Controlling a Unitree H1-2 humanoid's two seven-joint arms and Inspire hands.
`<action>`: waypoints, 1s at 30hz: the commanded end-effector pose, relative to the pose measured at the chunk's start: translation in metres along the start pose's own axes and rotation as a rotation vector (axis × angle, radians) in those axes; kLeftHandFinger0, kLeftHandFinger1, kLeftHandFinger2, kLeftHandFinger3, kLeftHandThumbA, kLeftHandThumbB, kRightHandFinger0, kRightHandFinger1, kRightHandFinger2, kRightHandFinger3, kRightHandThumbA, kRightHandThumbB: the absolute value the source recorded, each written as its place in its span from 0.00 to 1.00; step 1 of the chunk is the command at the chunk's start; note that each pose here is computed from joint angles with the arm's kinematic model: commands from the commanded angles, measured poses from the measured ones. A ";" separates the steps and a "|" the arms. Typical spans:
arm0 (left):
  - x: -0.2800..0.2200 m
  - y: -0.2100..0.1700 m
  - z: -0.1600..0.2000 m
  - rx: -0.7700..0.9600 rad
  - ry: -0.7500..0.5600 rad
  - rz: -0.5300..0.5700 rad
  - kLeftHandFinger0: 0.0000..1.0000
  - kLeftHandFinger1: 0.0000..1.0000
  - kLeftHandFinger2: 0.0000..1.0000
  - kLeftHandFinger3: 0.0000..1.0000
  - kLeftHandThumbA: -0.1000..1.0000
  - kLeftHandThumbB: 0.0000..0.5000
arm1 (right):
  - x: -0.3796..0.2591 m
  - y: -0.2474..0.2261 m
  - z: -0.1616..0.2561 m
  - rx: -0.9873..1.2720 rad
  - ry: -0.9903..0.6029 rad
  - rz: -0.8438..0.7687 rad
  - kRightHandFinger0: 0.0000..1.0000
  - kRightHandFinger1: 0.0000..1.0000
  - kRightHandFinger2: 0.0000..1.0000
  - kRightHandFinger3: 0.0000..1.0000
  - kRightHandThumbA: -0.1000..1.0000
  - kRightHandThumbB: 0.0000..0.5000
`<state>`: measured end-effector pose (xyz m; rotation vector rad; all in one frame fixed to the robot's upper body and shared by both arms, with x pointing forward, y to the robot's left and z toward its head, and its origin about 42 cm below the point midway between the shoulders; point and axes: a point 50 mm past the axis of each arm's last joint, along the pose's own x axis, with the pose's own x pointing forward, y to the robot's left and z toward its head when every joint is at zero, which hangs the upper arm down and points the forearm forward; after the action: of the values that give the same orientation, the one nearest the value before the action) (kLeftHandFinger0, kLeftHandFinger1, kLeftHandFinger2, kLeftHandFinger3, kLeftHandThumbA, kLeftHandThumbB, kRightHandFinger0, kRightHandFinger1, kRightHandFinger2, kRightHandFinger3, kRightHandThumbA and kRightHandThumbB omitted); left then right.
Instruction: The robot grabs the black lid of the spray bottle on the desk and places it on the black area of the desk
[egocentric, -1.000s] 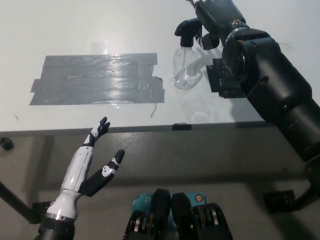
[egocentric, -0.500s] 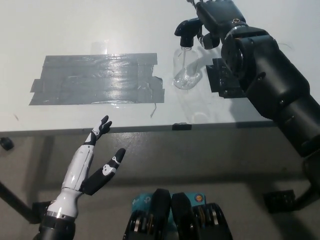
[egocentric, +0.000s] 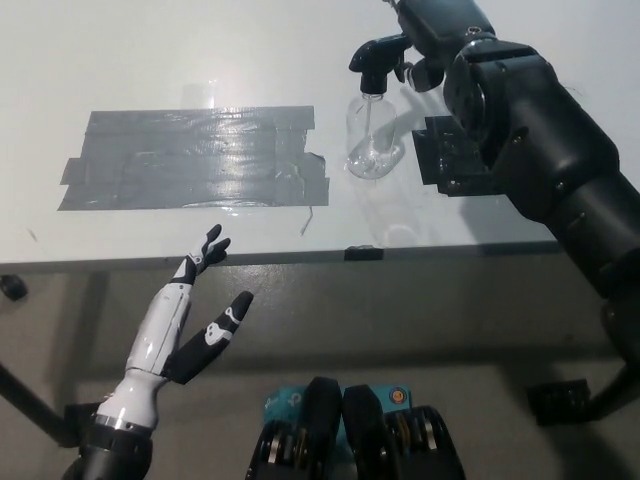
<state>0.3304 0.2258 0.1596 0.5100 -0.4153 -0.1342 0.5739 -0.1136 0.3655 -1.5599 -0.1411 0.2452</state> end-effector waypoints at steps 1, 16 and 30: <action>0.011 0.009 0.008 0.033 -0.059 -0.014 1.00 0.88 0.90 1.00 0.86 0.00 | 0.002 -0.048 0.022 -0.022 -0.073 -0.104 1.00 1.00 1.00 1.00 0.60 1.00; 0.015 0.010 0.012 0.041 -0.065 -0.021 0.97 0.86 0.89 1.00 0.90 0.00 | 0.003 -0.050 0.027 0.049 -0.081 -0.037 1.00 1.00 1.00 1.00 0.76 1.00; 0.016 0.010 0.013 0.043 -0.073 -0.023 0.98 0.85 0.88 1.00 0.90 0.00 | 0.006 -0.053 0.027 0.014 -0.065 -0.055 1.00 1.00 1.00 1.00 0.73 1.00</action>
<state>0.3360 0.2240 0.1659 0.5295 -0.4319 -0.1612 0.5762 -0.1037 0.3690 -1.5253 -0.1059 0.2952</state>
